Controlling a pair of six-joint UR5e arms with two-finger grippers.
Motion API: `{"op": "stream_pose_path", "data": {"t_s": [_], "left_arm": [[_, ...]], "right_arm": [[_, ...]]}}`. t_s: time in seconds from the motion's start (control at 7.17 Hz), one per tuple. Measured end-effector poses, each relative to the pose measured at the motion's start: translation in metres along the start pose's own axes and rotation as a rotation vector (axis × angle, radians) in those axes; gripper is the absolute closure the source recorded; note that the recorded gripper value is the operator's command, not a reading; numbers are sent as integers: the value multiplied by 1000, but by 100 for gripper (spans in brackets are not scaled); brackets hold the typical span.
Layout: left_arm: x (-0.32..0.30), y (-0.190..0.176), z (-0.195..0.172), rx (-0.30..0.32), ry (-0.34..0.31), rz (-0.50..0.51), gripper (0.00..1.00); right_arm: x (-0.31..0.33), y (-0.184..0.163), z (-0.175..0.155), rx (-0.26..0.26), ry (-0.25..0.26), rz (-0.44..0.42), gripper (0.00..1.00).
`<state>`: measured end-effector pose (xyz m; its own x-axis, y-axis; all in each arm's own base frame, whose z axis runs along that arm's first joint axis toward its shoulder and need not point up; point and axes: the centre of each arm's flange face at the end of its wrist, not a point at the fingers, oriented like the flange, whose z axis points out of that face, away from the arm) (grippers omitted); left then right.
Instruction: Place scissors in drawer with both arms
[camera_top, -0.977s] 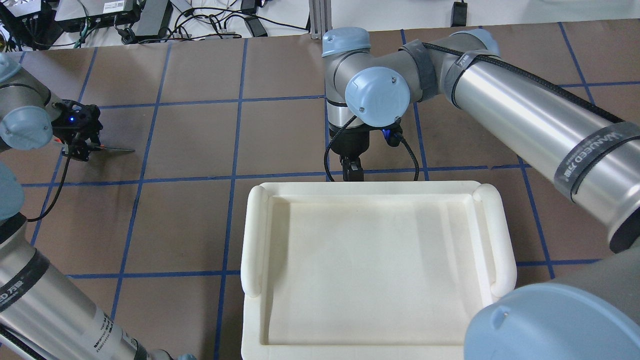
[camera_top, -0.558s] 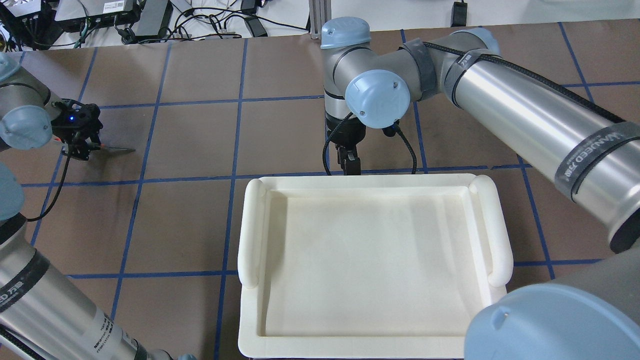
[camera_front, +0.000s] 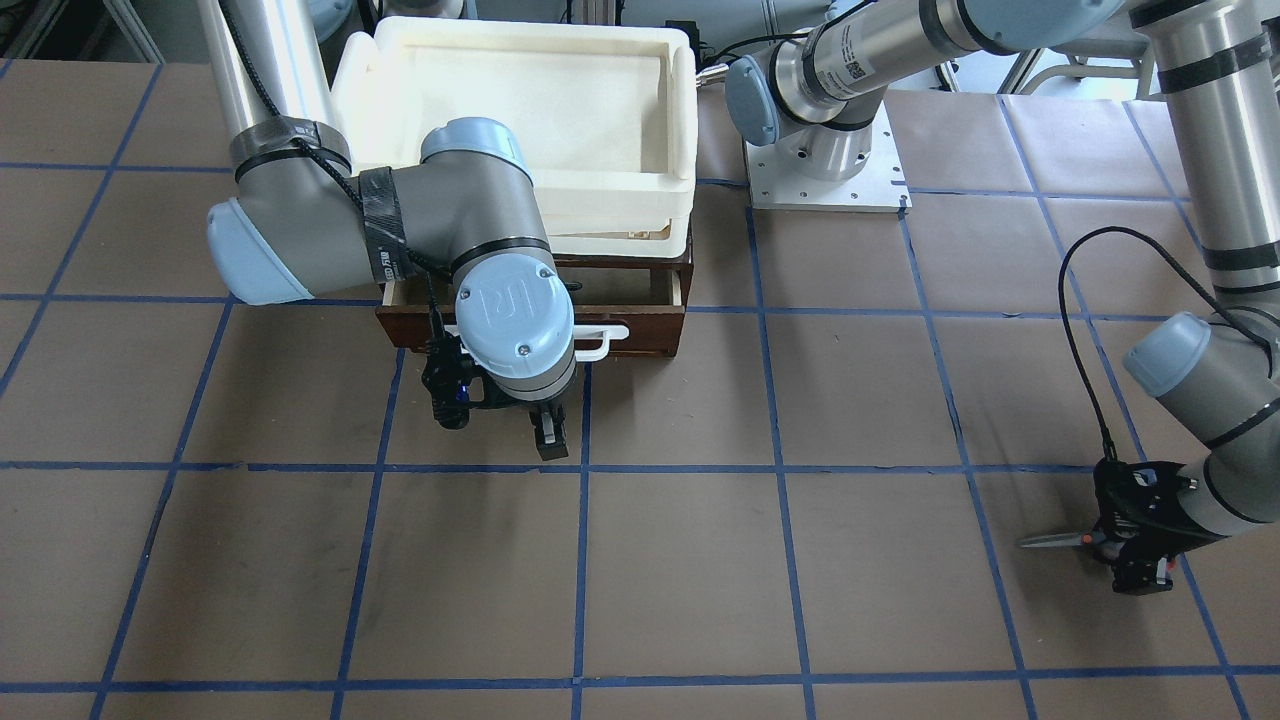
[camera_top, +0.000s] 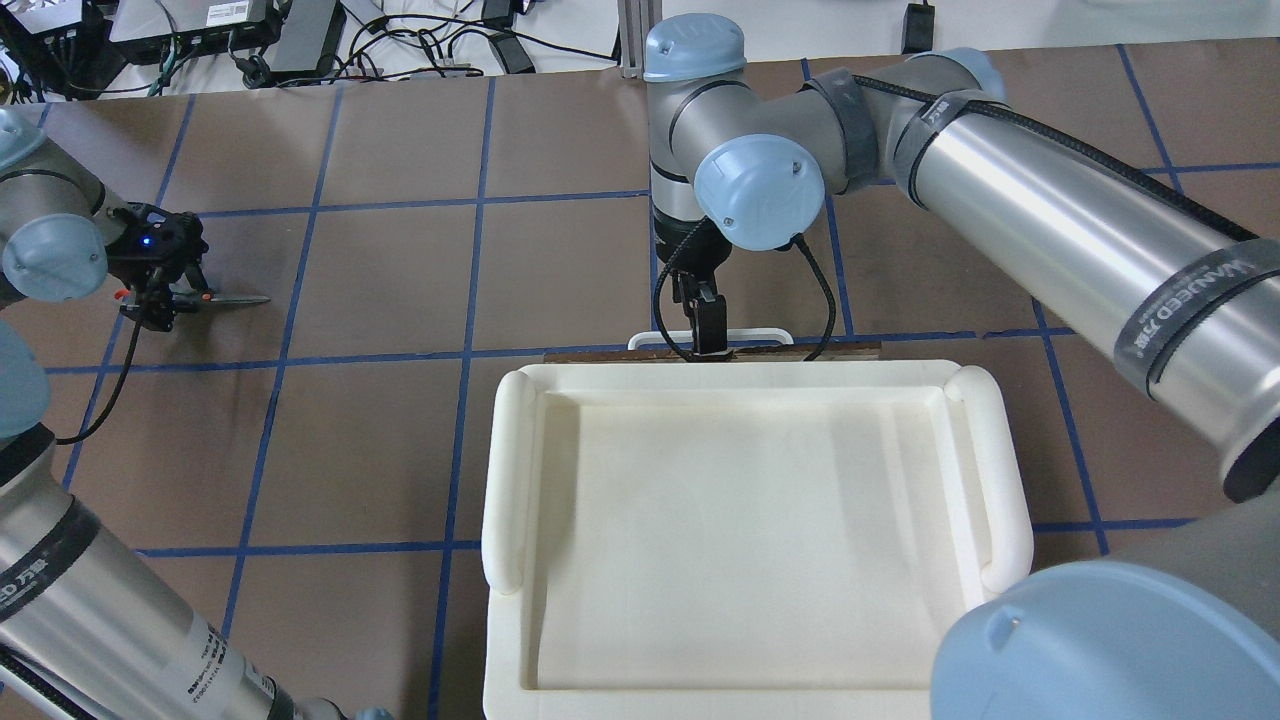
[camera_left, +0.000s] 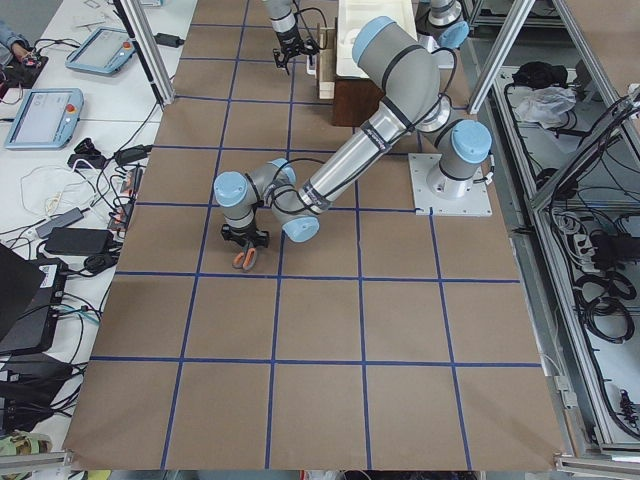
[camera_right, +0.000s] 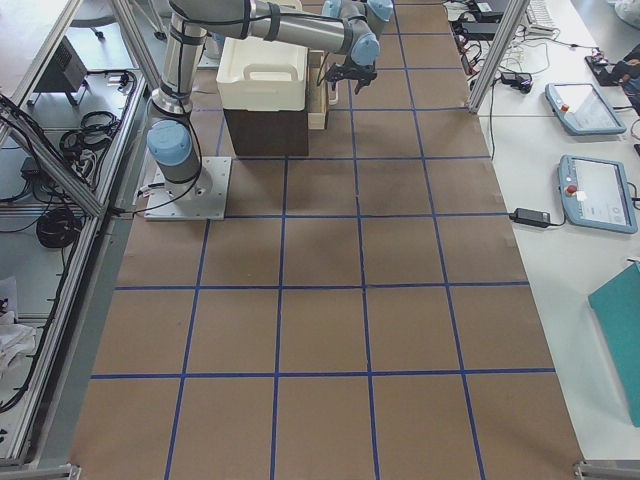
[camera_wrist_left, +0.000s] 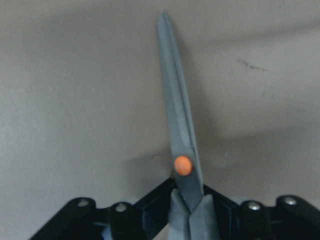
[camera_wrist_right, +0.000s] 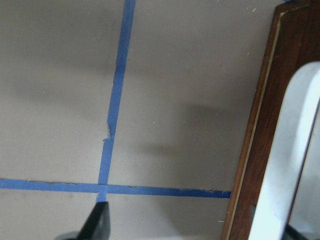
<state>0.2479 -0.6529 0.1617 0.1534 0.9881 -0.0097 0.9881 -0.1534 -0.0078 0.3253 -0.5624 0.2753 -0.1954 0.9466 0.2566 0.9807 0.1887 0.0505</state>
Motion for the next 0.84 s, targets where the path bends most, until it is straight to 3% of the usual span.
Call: {"op": "stream_pose_path", "data": {"t_s": [0.42, 0.84], "left_arm": [[1, 0, 0, -3, 15, -17, 12], [1, 1, -3, -6, 14, -17, 25]], "right_arm": [[-7, -2, -13, -1, -30, -32, 0], [-17, -4, -17, 14, -42, -63, 0]]}}
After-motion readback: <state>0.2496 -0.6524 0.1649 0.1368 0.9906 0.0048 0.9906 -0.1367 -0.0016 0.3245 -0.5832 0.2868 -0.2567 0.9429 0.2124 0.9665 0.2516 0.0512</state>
